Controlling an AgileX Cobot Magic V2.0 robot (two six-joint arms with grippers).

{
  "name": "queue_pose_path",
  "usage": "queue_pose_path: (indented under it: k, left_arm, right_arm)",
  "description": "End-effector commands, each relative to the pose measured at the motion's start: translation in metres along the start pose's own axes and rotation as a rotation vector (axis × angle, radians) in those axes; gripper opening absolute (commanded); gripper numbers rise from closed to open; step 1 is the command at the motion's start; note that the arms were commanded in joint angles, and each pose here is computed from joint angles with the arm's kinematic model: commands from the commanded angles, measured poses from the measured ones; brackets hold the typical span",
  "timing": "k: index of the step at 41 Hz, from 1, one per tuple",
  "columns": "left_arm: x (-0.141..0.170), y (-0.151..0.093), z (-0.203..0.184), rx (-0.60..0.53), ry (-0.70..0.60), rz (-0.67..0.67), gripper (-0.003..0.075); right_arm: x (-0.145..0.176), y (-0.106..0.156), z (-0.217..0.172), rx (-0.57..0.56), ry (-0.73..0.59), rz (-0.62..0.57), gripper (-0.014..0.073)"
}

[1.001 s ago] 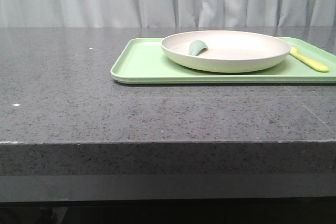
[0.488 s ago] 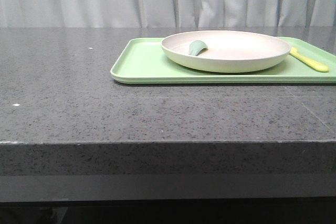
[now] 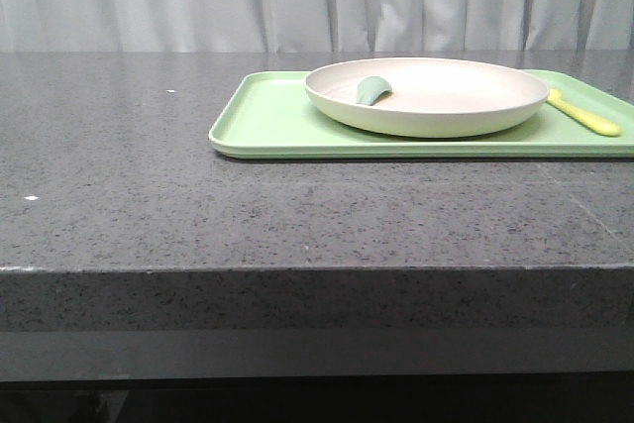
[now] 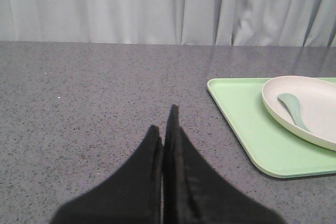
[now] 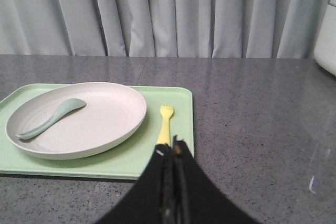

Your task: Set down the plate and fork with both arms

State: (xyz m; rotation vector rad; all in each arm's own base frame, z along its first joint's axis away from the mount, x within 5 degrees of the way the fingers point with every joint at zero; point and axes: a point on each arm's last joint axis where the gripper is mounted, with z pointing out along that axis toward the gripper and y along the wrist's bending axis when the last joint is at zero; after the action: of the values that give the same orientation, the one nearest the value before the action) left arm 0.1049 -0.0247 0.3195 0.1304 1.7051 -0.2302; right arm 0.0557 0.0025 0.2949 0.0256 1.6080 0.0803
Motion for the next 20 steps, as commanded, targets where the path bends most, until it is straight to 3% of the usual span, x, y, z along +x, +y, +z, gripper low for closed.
queue_pose_path:
  k: [1, 10, 20]
  left_arm:
    - [-0.017, -0.002, -0.003, 0.014, -0.116, -0.015, -0.0018]
    - [-0.010, -0.001, -0.004, 0.009, -0.105, -0.015, -0.0018]
    - [0.037, 0.011, -0.025, -0.089, -0.121, -0.051, -0.0018]
  right_arm:
    - [-0.016, 0.000, -0.001, 0.005, -0.107, -0.016, -0.0118]
    - [-0.016, 0.000, -0.001, 0.005, -0.107, -0.016, -0.0118]
    - [-0.016, 0.000, -0.001, 0.005, -0.106, -0.016, -0.0118]
